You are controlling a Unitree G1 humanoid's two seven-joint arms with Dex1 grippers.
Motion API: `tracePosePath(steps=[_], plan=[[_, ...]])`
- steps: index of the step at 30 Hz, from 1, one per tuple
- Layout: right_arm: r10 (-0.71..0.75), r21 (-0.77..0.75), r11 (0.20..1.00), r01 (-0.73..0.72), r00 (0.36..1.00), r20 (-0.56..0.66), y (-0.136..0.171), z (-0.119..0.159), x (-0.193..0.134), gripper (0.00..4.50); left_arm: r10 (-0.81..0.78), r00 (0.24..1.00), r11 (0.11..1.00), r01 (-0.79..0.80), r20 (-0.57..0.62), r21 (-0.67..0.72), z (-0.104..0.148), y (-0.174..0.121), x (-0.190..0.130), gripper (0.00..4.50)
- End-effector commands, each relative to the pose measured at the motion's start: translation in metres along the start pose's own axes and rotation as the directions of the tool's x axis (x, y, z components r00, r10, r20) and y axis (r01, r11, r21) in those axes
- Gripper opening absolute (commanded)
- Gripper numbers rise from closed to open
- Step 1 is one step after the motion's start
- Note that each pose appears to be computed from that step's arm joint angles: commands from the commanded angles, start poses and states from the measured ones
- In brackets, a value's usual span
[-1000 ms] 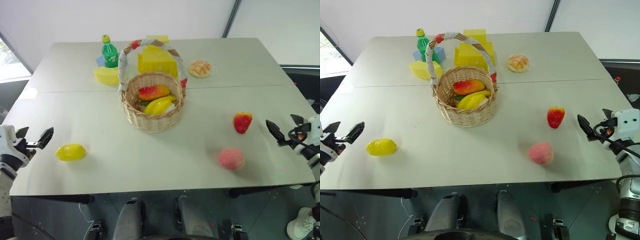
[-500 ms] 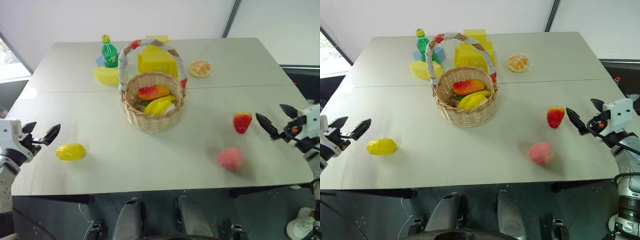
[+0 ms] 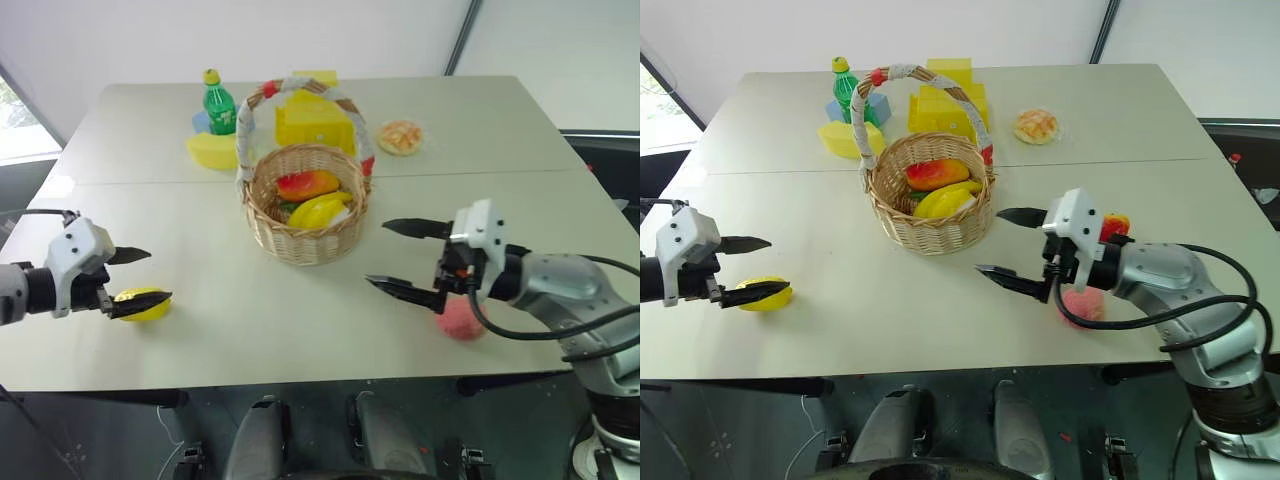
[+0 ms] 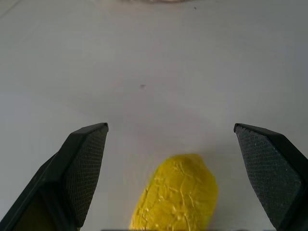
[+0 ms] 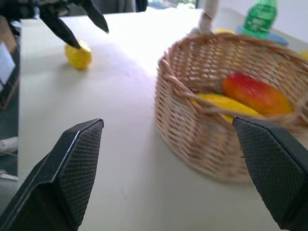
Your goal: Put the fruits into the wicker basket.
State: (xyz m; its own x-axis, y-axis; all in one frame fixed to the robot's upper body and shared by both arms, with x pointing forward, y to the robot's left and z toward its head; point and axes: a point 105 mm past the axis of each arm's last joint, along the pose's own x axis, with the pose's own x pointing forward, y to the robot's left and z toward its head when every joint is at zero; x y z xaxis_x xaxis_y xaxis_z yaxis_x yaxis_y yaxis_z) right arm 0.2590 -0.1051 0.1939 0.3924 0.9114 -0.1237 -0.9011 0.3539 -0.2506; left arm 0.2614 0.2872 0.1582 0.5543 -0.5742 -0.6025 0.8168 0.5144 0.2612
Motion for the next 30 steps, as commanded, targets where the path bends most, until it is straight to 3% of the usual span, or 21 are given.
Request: tracePosePath(steps=[1,5,13,23,26,28,30], plan=[[0.045,-0.027,0.999,-0.044,0.999,0.02,0.008,0.002,0.01,4.49,-0.036,0.993,0.991,0.05,-0.108,0.124,0.004,0.007,-0.009,4.5],[0.08,-0.018,0.997,-0.08,0.996,0.04,0.016,0.002,0.018,4.49,-0.088,0.986,0.982,0.11,-0.143,0.151,0.006,0.008,-0.01,4.5],[0.113,-0.004,0.994,-0.113,0.991,0.066,0.026,0.004,0.029,4.49,-0.148,0.934,0.95,0.226,-0.326,0.216,-0.023,0.005,-0.001,4.5],[0.122,0.001,0.992,-0.123,0.989,0.079,0.031,0.008,0.035,4.49,-0.158,0.928,0.943,0.244,-0.337,0.227,-0.03,0.01,0.006,4.5],[0.125,0.004,0.992,-0.126,0.988,0.087,0.032,0.008,0.036,4.5,-0.172,0.933,0.948,0.244,-0.316,0.204,-0.03,0.009,0.004,3.65],[0.127,0.005,0.992,-0.128,0.988,0.088,0.034,0.007,0.037,4.5,-0.144,0.934,0.953,0.22,-0.325,0.21,-0.034,0.012,0.003,2.54],[0.128,0.006,0.992,-0.129,0.988,0.089,0.034,0.006,0.038,4.5,-0.117,0.932,0.952,0.203,-0.342,0.227,-0.038,0.014,0.001,1.85]])
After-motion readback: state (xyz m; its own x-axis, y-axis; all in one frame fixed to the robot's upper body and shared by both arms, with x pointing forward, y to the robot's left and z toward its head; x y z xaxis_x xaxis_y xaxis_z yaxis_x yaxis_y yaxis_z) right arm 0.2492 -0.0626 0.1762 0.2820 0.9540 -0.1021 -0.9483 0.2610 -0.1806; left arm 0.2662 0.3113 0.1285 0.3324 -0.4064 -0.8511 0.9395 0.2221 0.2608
